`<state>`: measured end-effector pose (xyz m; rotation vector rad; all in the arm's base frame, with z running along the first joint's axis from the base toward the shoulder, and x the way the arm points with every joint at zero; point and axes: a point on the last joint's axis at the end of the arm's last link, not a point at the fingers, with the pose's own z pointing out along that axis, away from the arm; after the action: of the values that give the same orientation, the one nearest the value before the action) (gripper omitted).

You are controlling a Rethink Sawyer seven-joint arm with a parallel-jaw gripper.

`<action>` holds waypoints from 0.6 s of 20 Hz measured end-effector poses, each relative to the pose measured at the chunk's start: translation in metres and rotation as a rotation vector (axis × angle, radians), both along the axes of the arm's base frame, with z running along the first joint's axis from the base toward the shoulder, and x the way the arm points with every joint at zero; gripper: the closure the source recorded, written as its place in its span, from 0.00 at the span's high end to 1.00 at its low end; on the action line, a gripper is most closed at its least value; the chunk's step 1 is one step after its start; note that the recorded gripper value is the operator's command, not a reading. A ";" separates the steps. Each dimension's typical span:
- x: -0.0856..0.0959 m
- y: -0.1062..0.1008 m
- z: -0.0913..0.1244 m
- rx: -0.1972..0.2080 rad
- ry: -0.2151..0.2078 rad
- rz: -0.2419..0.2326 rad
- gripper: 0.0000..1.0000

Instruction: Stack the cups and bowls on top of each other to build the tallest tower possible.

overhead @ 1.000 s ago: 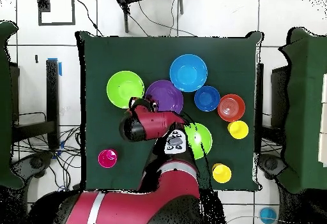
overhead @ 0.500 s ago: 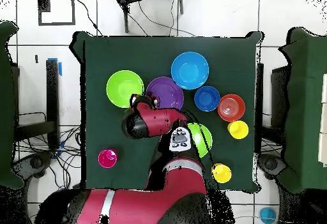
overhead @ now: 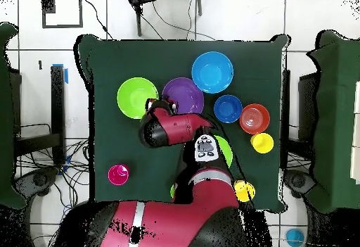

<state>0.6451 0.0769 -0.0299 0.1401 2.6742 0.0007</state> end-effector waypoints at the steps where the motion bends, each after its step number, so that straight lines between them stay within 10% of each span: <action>1: 0.002 0.000 -0.001 0.001 -0.002 0.002 0.00; 12: 0.006 -0.001 -0.001 -0.005 -0.015 0.025 0.00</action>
<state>0.6508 0.0756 -0.0305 0.1050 2.6602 0.0023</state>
